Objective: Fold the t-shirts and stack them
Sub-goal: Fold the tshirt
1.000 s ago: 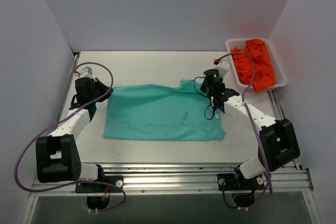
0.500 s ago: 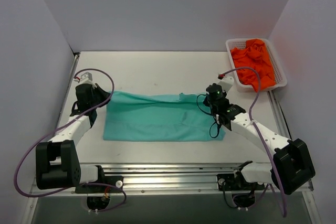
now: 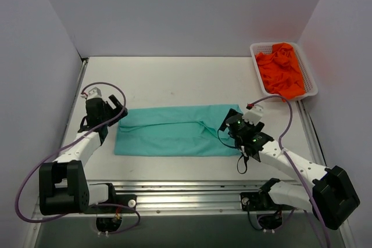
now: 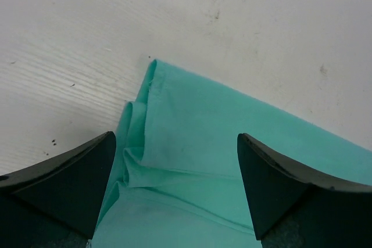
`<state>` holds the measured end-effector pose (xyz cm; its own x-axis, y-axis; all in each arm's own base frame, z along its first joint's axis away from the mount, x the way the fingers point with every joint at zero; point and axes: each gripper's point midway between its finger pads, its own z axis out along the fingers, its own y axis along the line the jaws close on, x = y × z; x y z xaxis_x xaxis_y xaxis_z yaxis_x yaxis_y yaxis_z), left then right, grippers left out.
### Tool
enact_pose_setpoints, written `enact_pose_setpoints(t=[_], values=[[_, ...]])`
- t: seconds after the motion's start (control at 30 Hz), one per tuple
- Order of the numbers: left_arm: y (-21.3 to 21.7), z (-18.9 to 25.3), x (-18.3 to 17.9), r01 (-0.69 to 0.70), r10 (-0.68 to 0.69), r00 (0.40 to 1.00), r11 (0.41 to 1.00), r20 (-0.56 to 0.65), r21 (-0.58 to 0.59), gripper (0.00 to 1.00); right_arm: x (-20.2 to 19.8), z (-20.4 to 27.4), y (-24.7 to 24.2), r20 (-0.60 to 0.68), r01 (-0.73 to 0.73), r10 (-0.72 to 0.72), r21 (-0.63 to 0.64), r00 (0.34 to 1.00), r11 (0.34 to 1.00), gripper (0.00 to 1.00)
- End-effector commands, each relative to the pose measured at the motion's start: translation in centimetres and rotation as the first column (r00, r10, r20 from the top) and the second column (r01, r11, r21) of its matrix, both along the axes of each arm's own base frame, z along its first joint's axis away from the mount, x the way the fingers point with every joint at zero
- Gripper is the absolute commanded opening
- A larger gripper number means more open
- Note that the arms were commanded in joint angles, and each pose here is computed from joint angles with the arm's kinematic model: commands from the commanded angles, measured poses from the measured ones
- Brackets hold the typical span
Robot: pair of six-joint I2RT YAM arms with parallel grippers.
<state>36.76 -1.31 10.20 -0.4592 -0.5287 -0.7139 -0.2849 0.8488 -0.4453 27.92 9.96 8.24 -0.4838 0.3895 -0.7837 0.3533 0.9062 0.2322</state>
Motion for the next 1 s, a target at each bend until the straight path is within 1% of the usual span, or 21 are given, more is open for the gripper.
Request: enact_pose_setpoints(t=[0.0,0.03,0.07,0.17,0.23,0.3,0.37,0.5,0.53,0.6,0.7,0.73,0.77,0.8,0.83,0.87,0.9,0.93,0.97], values=[[2.3,2.3,-0.5,-0.136,0.133,0.99,0.99,0.055,0.037,0.94,-0.5,2.1,-1.1,0.073,0.107,-0.11,0.037,0.991,0.994,1.0],[2.5,2.8,-0.6,-0.152,0.149,0.986,0.988,0.077,0.039,0.94,-0.5,2.7,-0.5,0.09,0.089,-0.093,0.044,0.992,0.995,1.0],[2.9,4.1,-0.6,-0.178,0.173,0.977,0.984,0.126,0.031,0.94,-0.4,3.1,-0.3,0.1,0.084,-0.088,0.045,0.991,0.995,1.0],[2.9,6.2,-0.6,-0.189,0.183,0.963,0.982,0.199,0.011,0.94,-0.1,4.8,0.4,0.132,0.074,-0.078,0.034,0.988,0.997,1.0],[2.7,6.6,-0.7,-0.183,0.18,0.963,0.983,0.202,-0.004,0.94,0.3,5.4,1.0,0.141,0.061,-0.064,0.029,0.988,0.998,1.0],[2.0,6.6,-0.6,-0.161,0.168,0.968,0.986,0.186,-0.051,0.94,0.6,5.7,1.5,0.149,0.045,-0.048,0.025,0.988,0.999,1.0],[1.1,5.5,-0.5,-0.143,0.156,0.978,0.985,0.136,-0.099,0.94,0.8,5.8,2.1,0.155,0.026,-0.029,0.021,0.988,0.999,1.0],[-1.3,4.1,-0.1,-0.053,0.066,0.994,0.988,0.089,-0.144,0.94,1.2,5.0,3.0,0.146,0.004,-0.007,0.023,0.989,1.0,1.0],[-1.5,4.0,0.0,-0.053,0.066,0.994,0.988,0.088,-0.143,0.94,1.6,5.1,3.4,0.16,0.0,-0.007,0.041,0.987,0.999,1.0],[-3.2,3.6,0.1,-0.01,0.023,0.996,0.989,0.085,-0.15,0.94,1.7,4.1,4.2,0.147,-0.024,0.015,0.061,0.989,0.998,1.0],[-4.6,3.6,0.7,0.025,-0.011,0.996,0.987,0.094,-0.159,0.94,2.1,2.3,5.0,0.121,-0.043,0.035,0.068,0.992,0.997,0.94],[-4.9,3.8,1.0,0.034,-0.018,0.995,0.987,0.101,-0.16,0.95,2.3,1.8,5.2,0.111,-0.044,0.037,0.064,0.993,0.997,0.85],[-5.1,3.2,1.2,0.039,-0.025,0.996,0.987,0.088,-0.159,0.95,2.4,1.4,5.4,0.104,-0.045,0.039,0.06,0.994,0.997,0.78],[-5.3,3.3,1.6,0.045,-0.03,0.995,0.986,0.091,-0.16,0.95,2.6,0.3,5.6,0.078,-0.047,0.044,0.042,0.996,0.998,0.69],[-5.5,3.4,1.9,0.051,-0.036,0.995,0.986,0.097,-0.162,0.95,3.0,0.2,5.7,0.072,-0.039,0.036,0.043,0.997,0.998,0.4],[-5.6,2.7,2.1,0.054,-0.041,0.996,0.985,0.08,-0.165,0.95,3.1,-0.2,5.7,0.061,-0.033,0.031,0.041,0.998,0.999,0.23],[-5.7,3.0,2.5,0.06,-0.046,0.995,0.984,0.087,-0.166,0.96,3.1,-1.0,5.6,0.033,-0.028,0.027,0.024,0.999,0.999,0.03],[-5.8,3.1,2.8,0.065,-0.05,0.995,0.984,0.092,-0.168,0.96,3.3,-1.0,5.6,0.031,-0.013,0.012,0.026,0.999,1.0,0.0],[-5.9,2.7,3.0,0.068,-0.054,0.995,0.983,0.085,-0.168,0.96,3.3,-1.2,5.5,0.025,0.003,-0.004,0.029,1.0,1.0,0.0]])
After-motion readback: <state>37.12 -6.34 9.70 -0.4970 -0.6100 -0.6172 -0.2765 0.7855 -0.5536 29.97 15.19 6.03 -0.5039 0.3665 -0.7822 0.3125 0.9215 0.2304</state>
